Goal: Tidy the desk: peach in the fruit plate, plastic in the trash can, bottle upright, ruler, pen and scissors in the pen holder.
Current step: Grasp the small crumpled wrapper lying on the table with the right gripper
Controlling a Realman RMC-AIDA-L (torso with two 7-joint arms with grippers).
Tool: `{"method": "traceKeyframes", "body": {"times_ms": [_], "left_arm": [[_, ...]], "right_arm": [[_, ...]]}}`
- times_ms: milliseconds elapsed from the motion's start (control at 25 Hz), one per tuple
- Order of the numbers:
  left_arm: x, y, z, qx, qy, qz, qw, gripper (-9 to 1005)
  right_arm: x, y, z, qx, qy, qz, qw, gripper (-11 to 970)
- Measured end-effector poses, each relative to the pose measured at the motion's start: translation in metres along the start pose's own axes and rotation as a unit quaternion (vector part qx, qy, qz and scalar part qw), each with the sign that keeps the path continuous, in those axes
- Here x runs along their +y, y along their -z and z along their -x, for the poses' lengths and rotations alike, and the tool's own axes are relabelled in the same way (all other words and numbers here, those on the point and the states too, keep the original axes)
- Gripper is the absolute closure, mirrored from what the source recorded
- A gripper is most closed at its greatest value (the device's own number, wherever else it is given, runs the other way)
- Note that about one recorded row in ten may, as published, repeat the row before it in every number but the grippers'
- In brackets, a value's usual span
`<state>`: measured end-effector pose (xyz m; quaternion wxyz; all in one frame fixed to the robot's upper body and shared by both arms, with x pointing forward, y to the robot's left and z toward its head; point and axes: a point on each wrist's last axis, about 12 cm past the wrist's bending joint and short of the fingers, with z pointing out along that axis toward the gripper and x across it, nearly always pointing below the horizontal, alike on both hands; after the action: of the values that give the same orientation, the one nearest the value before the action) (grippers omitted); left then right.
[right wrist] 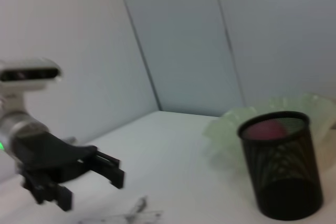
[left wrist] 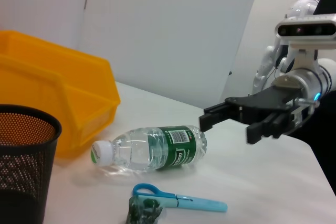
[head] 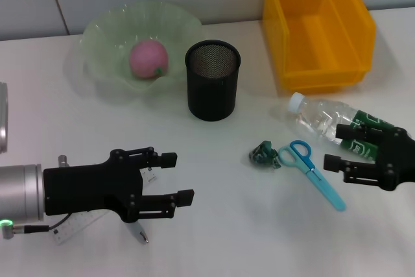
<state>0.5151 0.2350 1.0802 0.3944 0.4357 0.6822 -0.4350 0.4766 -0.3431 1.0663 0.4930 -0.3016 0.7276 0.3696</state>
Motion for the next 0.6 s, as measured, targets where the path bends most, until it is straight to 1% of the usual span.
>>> {"method": "traceKeyframes", "body": {"times_ms": [120, 160, 320, 360, 400, 560, 600], "left_arm": [[0.0, -0.001, 0.001, -0.002, 0.002, -0.002, 1.0, 210], [0.0, -0.002, 0.002, -0.004, 0.005, -0.002, 1.0, 210], [0.001, -0.003, 0.003, -0.006, 0.009, -0.002, 1.0, 210], [0.001, -0.003, 0.003, -0.006, 0.01, 0.0, 1.0, 210], [0.001, -0.003, 0.003, -0.006, 0.01, 0.0, 1.0, 210], [0.001, -0.004, 0.003, -0.007, 0.01, 0.0, 1.0, 210], [0.001, -0.004, 0.003, -0.007, 0.01, 0.0, 1.0, 210]], "right_arm": [[-0.001, -0.01, -0.003, 0.001, 0.019, -0.014, 1.0, 153], [-0.002, -0.017, -0.002, -0.006, 0.027, -0.018, 0.999, 153], [-0.004, -0.025, -0.001, -0.021, 0.037, -0.022, 0.999, 153], [-0.006, -0.031, 0.0, -0.023, 0.046, -0.024, 0.998, 153], [-0.006, -0.031, 0.0, -0.023, 0.046, -0.024, 0.998, 153], [-0.011, -0.048, 0.003, -0.001, 0.059, -0.017, 0.998, 153], [-0.011, -0.048, 0.003, -0.001, 0.059, -0.017, 0.998, 153]]}}
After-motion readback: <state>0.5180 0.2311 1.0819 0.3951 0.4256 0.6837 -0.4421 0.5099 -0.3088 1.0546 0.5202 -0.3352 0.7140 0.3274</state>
